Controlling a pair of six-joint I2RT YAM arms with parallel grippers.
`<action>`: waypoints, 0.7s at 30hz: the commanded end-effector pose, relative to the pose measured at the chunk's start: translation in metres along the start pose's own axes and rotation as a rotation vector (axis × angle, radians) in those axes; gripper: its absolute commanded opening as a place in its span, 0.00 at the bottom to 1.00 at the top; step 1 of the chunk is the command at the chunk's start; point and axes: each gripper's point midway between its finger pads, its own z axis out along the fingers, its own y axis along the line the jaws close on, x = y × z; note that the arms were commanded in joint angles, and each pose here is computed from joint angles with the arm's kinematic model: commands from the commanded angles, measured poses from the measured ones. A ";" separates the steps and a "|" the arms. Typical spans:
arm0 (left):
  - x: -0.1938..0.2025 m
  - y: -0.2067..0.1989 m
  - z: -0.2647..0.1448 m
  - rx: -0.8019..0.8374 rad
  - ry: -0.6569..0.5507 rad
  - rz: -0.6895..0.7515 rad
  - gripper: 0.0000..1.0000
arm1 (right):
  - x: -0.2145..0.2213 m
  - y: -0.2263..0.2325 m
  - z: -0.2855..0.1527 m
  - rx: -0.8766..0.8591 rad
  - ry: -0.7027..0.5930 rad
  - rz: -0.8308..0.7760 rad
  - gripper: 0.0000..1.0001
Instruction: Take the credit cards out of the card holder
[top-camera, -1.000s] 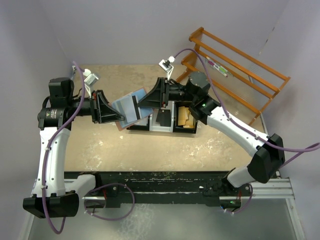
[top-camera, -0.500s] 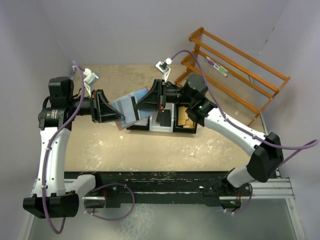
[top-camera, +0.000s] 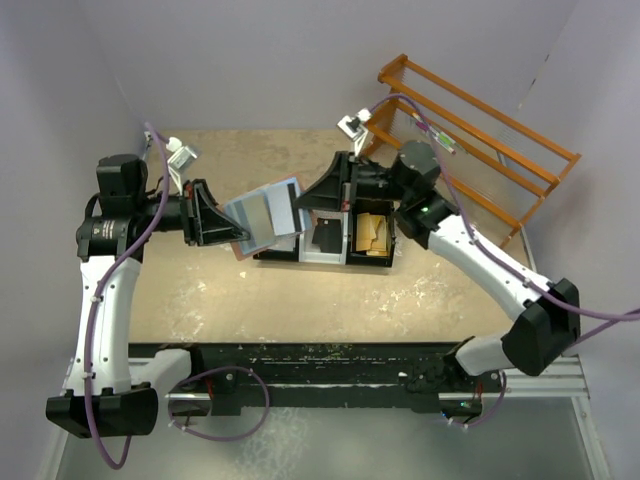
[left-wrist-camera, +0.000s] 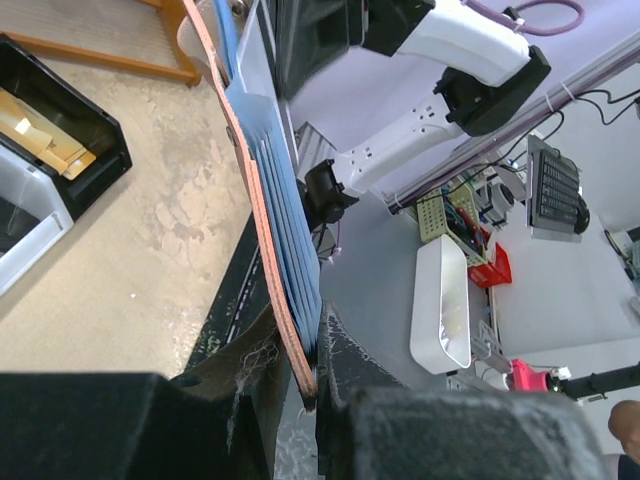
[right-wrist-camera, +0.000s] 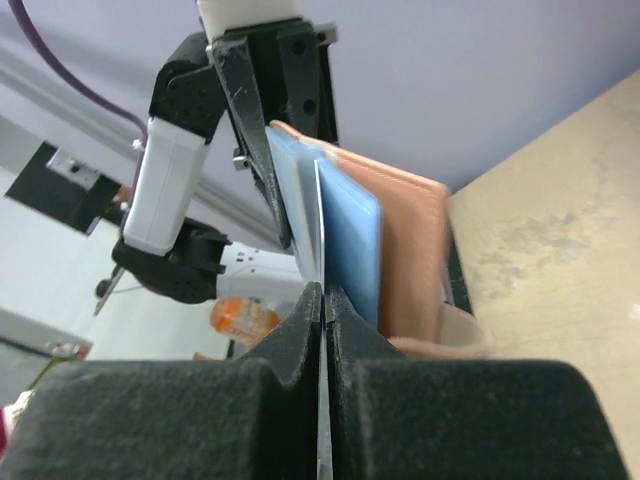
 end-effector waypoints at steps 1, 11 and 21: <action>-0.002 0.000 -0.001 -0.060 -0.005 0.105 0.00 | -0.021 -0.002 -0.039 0.102 -0.044 -0.080 0.00; -0.005 0.089 -0.032 -0.568 0.052 0.123 0.00 | -0.034 -0.085 -0.088 0.570 -0.100 -0.050 0.00; -0.014 0.043 -0.027 -0.475 0.019 0.238 0.00 | -0.021 -0.178 -0.054 0.715 -0.090 0.071 0.00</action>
